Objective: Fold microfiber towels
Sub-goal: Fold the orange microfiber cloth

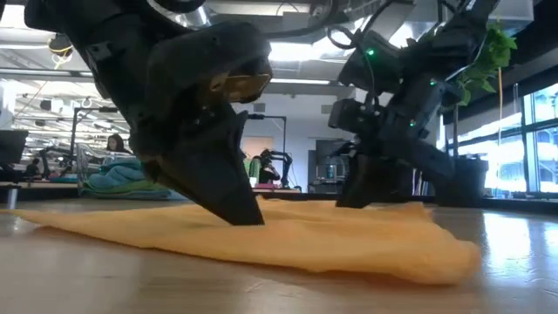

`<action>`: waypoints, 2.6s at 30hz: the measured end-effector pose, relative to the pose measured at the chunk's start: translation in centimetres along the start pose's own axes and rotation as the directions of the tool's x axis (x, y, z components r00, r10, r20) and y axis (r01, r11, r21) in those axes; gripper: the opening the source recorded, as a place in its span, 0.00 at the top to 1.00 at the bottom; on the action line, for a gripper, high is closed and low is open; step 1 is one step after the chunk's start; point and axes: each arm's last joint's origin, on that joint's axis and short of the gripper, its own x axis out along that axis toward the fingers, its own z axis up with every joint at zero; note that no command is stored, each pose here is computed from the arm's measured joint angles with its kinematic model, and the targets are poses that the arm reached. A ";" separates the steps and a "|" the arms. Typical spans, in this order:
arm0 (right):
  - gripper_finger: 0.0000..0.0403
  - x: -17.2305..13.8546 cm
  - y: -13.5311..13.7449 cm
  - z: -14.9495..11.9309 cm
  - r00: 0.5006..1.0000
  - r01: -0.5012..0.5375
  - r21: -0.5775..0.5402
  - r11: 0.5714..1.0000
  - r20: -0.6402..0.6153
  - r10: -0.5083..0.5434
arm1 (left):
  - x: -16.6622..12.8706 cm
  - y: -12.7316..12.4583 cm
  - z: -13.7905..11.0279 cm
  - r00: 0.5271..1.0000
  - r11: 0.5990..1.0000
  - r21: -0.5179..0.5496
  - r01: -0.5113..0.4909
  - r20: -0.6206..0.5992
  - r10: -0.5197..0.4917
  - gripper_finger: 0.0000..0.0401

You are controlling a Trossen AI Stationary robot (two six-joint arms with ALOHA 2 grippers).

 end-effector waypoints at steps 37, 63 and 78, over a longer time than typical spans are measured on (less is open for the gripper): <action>0.60 -4.4 19.6 1.5 0.981 -0.015 -0.644 0.765 0.137 0.135 | -6.0 -1.4 -2.7 0.968 0.979 0.051 -0.196 0.172 0.185 0.99; 0.63 -2.9 21.4 1.5 0.962 0.073 -0.688 0.722 0.239 0.131 | -5.3 -0.3 -2.4 0.931 0.970 -0.072 -0.231 0.273 0.242 0.99; 0.67 -0.9 21.8 0.9 0.960 0.048 -0.731 0.681 0.222 0.170 | -5.3 -0.3 -2.4 0.932 0.970 -0.072 -0.231 0.271 0.241 0.98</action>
